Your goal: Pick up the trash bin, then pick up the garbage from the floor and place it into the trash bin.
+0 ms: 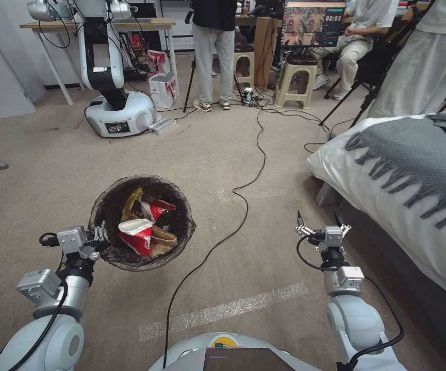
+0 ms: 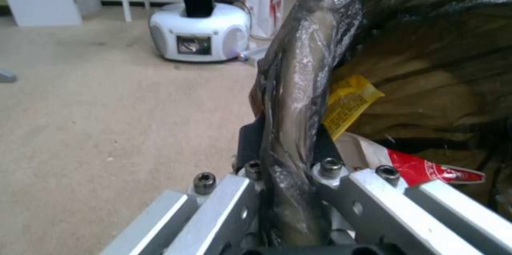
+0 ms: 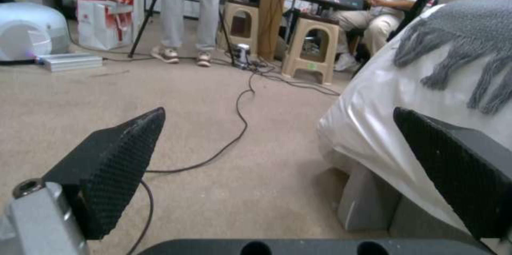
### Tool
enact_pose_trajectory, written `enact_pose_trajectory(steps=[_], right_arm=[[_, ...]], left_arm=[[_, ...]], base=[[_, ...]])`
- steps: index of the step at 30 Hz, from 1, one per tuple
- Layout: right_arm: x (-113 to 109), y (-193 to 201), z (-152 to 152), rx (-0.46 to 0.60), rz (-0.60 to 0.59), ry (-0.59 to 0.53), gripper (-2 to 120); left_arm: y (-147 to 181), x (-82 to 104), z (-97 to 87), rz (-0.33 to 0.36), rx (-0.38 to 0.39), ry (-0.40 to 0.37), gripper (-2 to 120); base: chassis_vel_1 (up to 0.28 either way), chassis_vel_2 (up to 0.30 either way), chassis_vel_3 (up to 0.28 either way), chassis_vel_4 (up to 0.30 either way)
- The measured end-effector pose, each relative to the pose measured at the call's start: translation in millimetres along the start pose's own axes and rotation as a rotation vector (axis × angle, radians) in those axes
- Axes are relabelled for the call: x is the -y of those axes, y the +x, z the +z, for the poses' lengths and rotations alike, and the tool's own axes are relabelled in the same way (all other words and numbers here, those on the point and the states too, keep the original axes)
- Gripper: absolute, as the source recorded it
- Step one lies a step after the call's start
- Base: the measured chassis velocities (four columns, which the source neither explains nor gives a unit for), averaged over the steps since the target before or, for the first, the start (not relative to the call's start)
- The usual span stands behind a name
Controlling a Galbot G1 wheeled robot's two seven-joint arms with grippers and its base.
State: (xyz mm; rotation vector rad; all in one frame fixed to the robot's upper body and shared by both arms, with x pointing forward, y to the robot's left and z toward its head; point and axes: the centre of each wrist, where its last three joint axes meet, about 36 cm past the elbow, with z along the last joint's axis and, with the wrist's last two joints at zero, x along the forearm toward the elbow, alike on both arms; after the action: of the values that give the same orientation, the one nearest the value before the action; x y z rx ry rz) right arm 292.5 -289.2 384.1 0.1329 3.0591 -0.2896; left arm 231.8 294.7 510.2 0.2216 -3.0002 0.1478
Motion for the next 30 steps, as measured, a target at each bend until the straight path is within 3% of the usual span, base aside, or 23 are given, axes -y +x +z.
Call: enact_pose_trajectory(steps=[7,9,10,12,14,22,30], right_arm=[[-1.9,1.2,2.4,-0.003,0.0,-0.002,100],[-2.2,2.2,3.6,-0.002,-0.003,0.001,100],[-2.2,2.2,3.6,-0.002,-0.003,0.001,100],[-3.3,3.9,5.0,-0.006,-0.003,-0.001,100],[-3.8,4.7,5.3,-0.007,-0.004,-0.001,100],[-4.9,8.4,7.8,-0.012,-0.006,0.001,100],[-8.0,12.5,7.3,-0.013,-0.01,0.001,100]], left_arm=[[-10.0,1.3,-13.9,-0.007,-0.127,0.036,0],[-16.8,-0.8,-25.4,-0.023,-0.191,0.036,0],[-16.8,-0.8,-25.4,-0.023,-0.191,0.036,0],[-26.3,-3.7,-42.2,-0.047,-0.213,0.062,0],[-29.4,-5.1,-43.6,-0.057,-0.215,0.062,0],[-46.7,-19.6,-29.5,-0.09,-0.275,0.048,0],[-61.4,-30.8,-19.5,-0.126,-0.331,0.112,0]], base=[[0.0,0.0,0.0,0.0],[0.0,0.0,0.0,0.0],[0.0,0.0,0.0,0.0],[0.0,0.0,0.0,0.0],[0.0,0.0,0.0,0.0],[0.0,0.0,0.0,0.0],[0.0,0.0,0.0,0.0]])
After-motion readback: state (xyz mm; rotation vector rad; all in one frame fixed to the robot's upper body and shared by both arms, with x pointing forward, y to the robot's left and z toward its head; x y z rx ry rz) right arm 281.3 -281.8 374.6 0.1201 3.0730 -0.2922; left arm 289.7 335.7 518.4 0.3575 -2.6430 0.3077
